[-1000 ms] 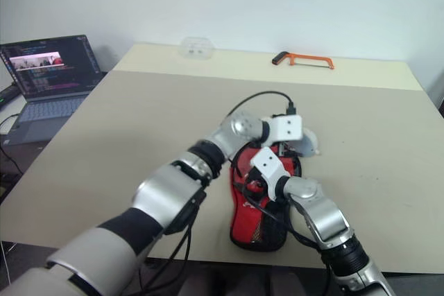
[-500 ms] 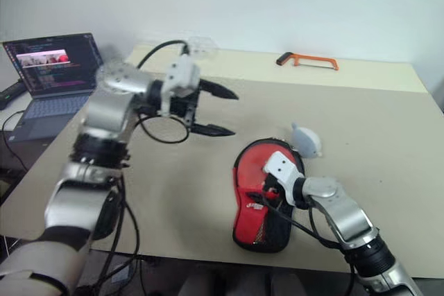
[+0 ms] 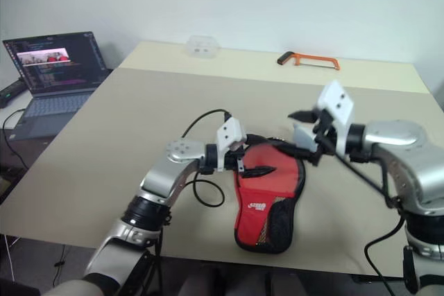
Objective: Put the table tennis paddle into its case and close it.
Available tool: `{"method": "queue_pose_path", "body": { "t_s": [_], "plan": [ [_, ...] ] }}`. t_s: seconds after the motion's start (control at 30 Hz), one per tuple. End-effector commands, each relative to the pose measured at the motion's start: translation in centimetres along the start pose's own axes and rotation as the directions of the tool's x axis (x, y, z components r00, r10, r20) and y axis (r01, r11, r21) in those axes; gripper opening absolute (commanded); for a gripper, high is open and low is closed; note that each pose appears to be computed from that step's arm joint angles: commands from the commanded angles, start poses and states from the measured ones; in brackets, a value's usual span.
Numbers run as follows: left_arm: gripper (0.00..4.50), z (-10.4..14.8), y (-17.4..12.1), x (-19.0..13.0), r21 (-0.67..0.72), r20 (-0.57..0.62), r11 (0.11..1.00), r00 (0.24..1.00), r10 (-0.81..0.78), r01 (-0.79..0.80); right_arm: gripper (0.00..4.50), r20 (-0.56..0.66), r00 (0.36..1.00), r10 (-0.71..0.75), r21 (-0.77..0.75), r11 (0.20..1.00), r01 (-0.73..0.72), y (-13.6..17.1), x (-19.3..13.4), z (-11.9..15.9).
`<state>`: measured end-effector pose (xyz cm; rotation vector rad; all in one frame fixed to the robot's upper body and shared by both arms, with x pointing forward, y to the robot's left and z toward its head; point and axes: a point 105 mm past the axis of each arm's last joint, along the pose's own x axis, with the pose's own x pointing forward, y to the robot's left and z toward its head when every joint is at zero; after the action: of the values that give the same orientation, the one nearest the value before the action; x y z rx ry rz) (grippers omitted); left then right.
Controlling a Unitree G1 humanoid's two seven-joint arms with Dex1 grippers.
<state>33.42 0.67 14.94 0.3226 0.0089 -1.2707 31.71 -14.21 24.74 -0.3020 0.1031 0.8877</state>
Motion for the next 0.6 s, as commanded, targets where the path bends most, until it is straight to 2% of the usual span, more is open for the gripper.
{"method": "queue_pose_path", "body": {
  "t_s": [0.03,0.1,0.27,0.43,0.6],
  "plan": [
    [4.47,0.8,-1.1,0.9,0.065,0.022,0.998,1.000,-0.002,0.001,4.50,-0.073,0.977,-0.200,0.084,0.975,0.206,-4.3,-0.3,-1.1],
    [4.47,0.1,-1.8,1.5,0.072,0.007,0.997,1.000,-0.011,0.011,4.50,-0.154,0.955,-0.255,0.120,0.954,0.274,-5.7,-0.1,-2.9],
    [4.47,-1.8,-2.5,2.1,0.024,-0.028,1.000,0.999,0.016,-0.016,4.50,-0.256,0.919,-0.301,0.245,0.899,0.363,-7.3,0.7,-5.8],
    [4.47,-4.4,-1.4,2.2,-0.019,-0.055,0.992,0.990,0.127,-0.128,4.50,-0.283,0.923,-0.260,0.324,0.880,0.347,-6.9,1.6,-7.3],
    [4.47,-6.8,-1.7,2.6,-0.075,-0.109,0.986,0.984,0.141,-0.149,4.50,-0.306,0.922,-0.238,0.369,0.863,0.345,-6.6,2.1,-8.3]
  ]
}}
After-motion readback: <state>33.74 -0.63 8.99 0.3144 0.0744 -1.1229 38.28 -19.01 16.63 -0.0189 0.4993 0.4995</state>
